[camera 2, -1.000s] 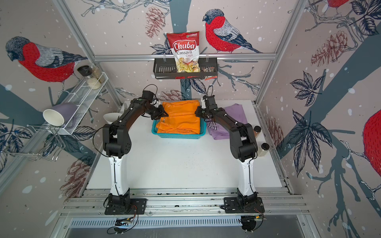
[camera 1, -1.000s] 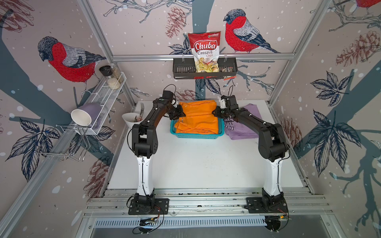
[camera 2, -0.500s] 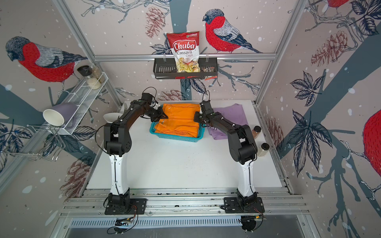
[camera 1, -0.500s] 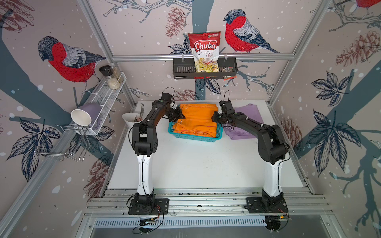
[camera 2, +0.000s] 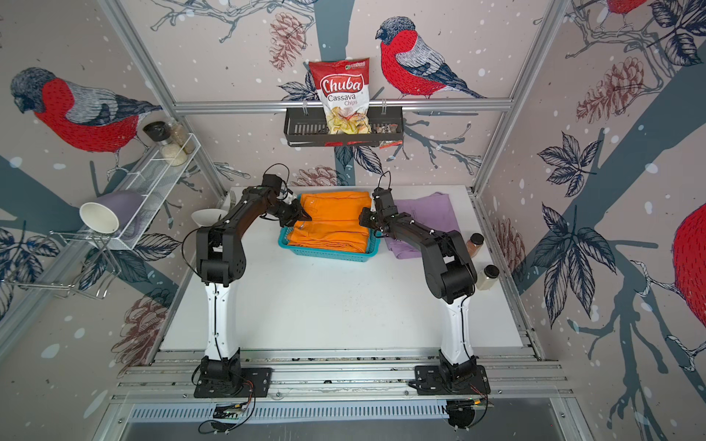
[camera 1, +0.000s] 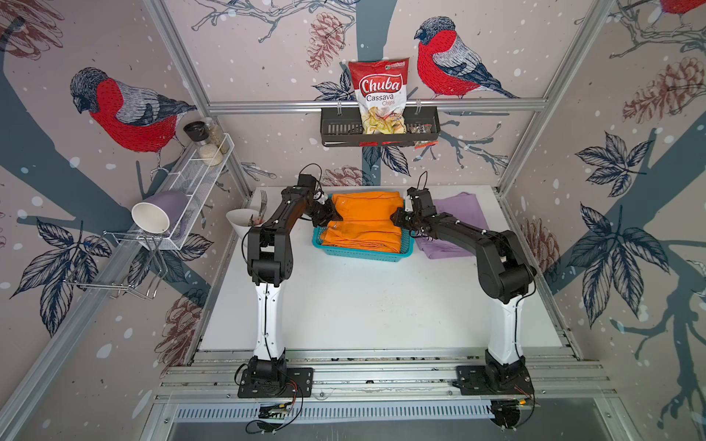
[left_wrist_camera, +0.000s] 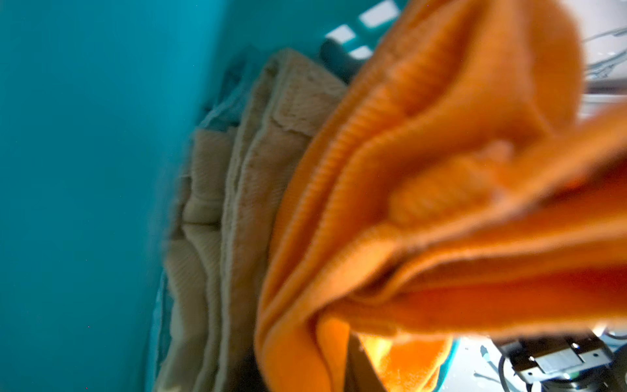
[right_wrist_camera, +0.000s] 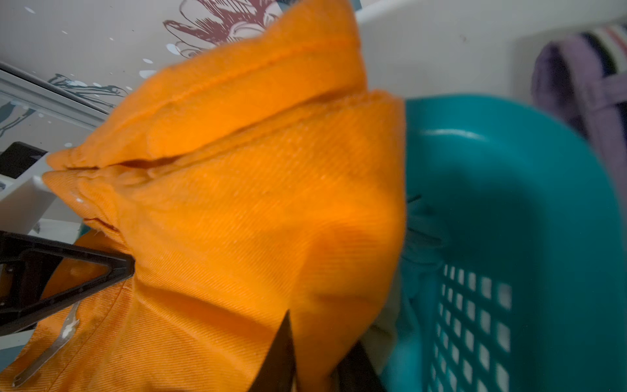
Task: Put the folded long pants in the basket
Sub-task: Place the long pant in the basket, then move the long pant to the center of the board, then move the basket to the center of the board.
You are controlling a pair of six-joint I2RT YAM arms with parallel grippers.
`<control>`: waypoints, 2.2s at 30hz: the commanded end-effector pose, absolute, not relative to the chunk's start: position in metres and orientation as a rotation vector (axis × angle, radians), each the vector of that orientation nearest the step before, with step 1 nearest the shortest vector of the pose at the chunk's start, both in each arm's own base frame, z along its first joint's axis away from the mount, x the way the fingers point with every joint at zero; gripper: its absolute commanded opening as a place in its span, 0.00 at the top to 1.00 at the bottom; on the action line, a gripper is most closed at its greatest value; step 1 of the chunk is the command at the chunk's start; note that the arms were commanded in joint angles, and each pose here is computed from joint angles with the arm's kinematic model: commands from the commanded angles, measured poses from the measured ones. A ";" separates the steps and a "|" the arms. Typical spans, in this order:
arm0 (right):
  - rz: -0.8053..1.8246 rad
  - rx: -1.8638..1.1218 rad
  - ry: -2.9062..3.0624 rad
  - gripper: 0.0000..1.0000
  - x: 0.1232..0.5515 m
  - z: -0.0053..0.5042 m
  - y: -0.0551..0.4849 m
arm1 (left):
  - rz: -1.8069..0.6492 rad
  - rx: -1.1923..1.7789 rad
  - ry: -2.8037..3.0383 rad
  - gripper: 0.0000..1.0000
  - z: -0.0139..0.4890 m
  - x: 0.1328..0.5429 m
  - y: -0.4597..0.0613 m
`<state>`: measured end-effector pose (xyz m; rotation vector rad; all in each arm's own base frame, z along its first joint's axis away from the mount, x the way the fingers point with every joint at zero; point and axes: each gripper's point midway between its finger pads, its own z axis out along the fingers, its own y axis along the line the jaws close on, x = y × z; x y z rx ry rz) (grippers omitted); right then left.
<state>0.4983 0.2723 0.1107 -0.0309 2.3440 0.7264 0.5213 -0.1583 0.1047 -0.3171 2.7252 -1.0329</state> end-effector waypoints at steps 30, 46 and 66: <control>0.911 0.866 1.927 0.00 0.334 0.129 0.053 | -1.261 -0.295 2.187 0.07 0.215 0.254 -0.196; 0.850 0.983 2.137 0.10 0.388 0.045 0.048 | -1.312 -0.197 2.489 0.14 0.105 0.262 -0.273; 0.915 0.975 2.162 1.00 0.403 0.031 0.060 | -1.318 -0.173 2.533 0.19 0.076 0.338 -0.321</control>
